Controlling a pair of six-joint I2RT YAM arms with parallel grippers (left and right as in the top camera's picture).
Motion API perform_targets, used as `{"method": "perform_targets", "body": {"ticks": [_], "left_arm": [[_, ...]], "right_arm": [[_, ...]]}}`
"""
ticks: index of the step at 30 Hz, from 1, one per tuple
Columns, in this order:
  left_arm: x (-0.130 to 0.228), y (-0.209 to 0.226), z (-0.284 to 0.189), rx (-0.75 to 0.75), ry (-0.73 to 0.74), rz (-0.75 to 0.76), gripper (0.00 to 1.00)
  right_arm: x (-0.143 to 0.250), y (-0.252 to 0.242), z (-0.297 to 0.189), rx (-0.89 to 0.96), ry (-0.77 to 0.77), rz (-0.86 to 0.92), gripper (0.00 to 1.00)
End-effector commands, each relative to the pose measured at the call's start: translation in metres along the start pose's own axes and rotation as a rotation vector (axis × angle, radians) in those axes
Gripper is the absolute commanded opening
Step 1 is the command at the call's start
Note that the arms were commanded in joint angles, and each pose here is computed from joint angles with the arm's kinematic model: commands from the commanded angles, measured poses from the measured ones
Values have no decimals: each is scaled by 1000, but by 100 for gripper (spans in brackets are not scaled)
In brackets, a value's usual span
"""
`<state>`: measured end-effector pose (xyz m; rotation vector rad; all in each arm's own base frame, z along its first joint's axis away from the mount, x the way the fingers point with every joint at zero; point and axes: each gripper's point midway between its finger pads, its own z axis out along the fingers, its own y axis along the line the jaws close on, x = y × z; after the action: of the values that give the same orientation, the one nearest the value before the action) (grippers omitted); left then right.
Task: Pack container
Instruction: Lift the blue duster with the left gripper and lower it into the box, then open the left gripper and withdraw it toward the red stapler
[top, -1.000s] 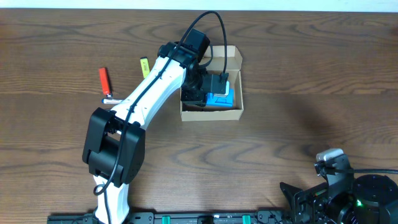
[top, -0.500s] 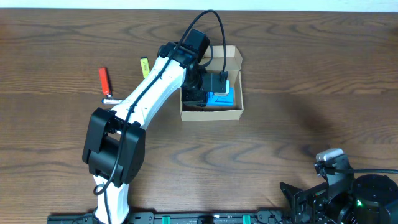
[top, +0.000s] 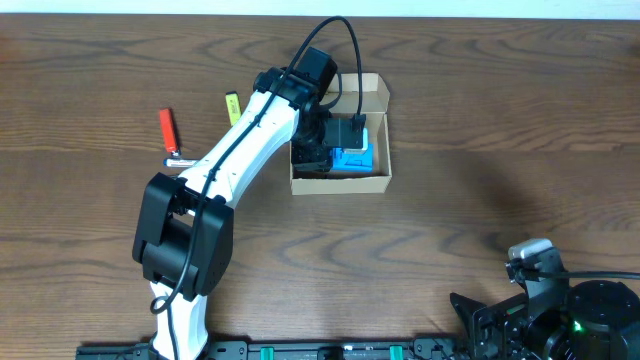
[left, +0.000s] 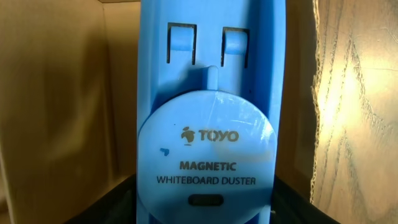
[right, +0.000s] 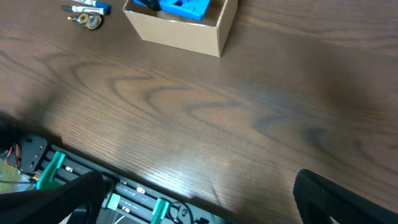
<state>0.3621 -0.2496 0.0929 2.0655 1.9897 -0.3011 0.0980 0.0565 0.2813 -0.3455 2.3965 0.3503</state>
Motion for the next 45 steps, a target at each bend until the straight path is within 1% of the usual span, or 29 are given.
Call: {"method": "perform_targets", "body": {"ticks": [1, 9, 12, 14, 16, 18, 20, 22, 24, 27, 30, 34, 36, 38, 39, 42, 45], "left_arm": [[2, 2, -3, -4, 4, -14, 60], [1, 2, -4, -3, 2, -15, 61], [-9, 4, -19, -27, -16, -25, 60], [-22, 7, -45, -68, -42, -27, 60], [-37, 13, -80, -135, -85, -72, 59], [-47, 20, -118, -220, -130, -177, 57], [-44, 28, -155, -316, -161, -310, 57], [-33, 34, -184, -403, -175, -430, 58], [-12, 37, -212, -477, -185, -555, 60], [19, 38, -236, -520, -197, -703, 60], [56, 40, -250, -541, -198, -874, 60], [110, 40, -258, -552, -166, -1084, 60], [135, 41, -261, -559, -148, -1163, 61], [160, 42, -262, -565, -125, -1234, 66], [171, 42, -261, -566, -112, -1261, 67], [203, 42, -249, -546, -76, -1355, 67], [228, 44, -227, -504, -38, -1437, 67]], "right_arm": [[0, 1, -1, -5, -1, -7, 99], [0, 1, -1, -5, -1, -7, 99], [0, 1, -1, -5, -1, -6, 99], [0, 1, -1, -5, -1, -6, 99], [0, 1, -1, -5, -1, -7, 99], [0, 1, -1, -5, -1, -7, 99], [0, 1, -1, -5, -1, -6, 99], [0, 1, -1, -5, -1, -7, 99], [0, 1, -1, -5, -1, -7, 99], [0, 1, -1, -5, -1, -6, 99], [0, 1, -1, -5, -1, -6, 99], [0, 1, -1, -5, -1, -6, 99], [0, 1, -1, -5, -1, -6, 99], [0, 1, -1, -5, -1, -6, 99], [0, 1, -1, -5, -1, -6, 99], [0, 1, -1, -5, -1, -6, 99], [0, 1, -1, -5, -1, -6, 99]]}}
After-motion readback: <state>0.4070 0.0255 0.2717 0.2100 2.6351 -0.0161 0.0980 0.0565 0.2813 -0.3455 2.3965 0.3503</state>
